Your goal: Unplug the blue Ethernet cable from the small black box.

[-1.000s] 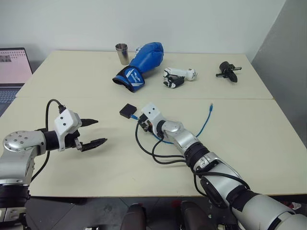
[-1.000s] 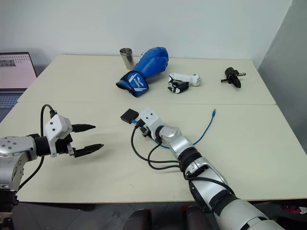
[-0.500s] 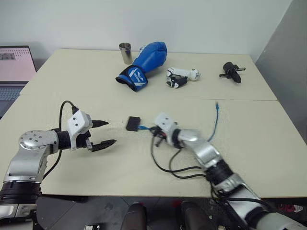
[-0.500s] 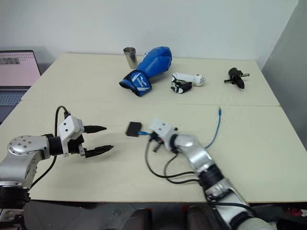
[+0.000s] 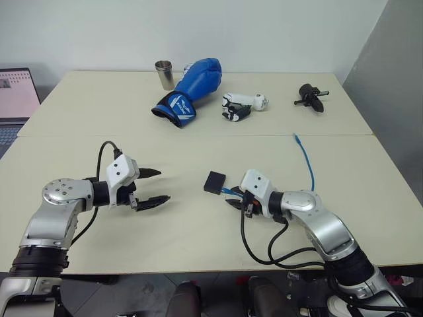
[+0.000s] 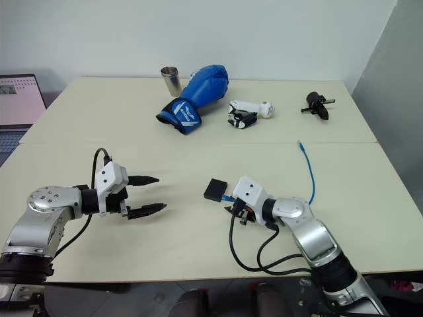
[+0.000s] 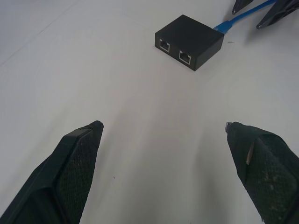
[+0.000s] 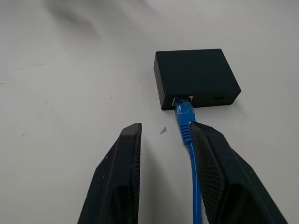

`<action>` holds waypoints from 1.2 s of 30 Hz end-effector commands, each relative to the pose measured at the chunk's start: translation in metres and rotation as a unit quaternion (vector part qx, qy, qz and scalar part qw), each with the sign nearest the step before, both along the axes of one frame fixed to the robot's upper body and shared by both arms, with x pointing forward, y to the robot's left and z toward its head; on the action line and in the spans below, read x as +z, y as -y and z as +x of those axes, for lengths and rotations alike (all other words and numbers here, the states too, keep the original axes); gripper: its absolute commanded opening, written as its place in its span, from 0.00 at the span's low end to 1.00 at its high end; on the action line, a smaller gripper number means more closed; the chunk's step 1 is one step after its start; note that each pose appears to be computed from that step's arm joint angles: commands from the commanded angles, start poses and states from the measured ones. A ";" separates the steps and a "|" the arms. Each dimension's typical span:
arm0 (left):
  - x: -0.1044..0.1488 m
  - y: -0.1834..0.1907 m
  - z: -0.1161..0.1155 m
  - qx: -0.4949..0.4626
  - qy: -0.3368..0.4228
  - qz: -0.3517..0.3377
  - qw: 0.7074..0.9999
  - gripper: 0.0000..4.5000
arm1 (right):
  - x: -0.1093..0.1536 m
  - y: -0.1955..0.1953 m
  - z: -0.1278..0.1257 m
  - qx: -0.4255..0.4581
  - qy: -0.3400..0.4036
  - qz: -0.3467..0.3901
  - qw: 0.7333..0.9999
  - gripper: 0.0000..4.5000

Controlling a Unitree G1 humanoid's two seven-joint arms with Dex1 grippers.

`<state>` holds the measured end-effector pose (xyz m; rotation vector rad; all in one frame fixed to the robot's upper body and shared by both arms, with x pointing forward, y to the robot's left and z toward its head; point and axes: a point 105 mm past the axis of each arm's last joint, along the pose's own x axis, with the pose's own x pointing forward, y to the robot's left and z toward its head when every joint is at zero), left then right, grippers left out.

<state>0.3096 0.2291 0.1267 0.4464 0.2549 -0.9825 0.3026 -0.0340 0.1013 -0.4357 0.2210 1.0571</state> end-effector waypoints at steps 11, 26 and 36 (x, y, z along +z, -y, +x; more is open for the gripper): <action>0.005 0.007 -0.007 -0.010 0.007 -0.008 1.000 1.00 | -0.003 -0.007 0.025 -0.016 -0.007 0.006 1.000 0.37; 0.012 0.009 0.006 0.051 -0.064 -0.132 0.988 1.00 | 0.019 -0.011 0.024 0.049 0.127 -0.056 0.989 0.02; 0.041 0.052 -0.004 -0.017 -0.193 -0.275 0.942 1.00 | 0.068 -0.030 0.006 0.182 0.383 -0.095 0.901 0.02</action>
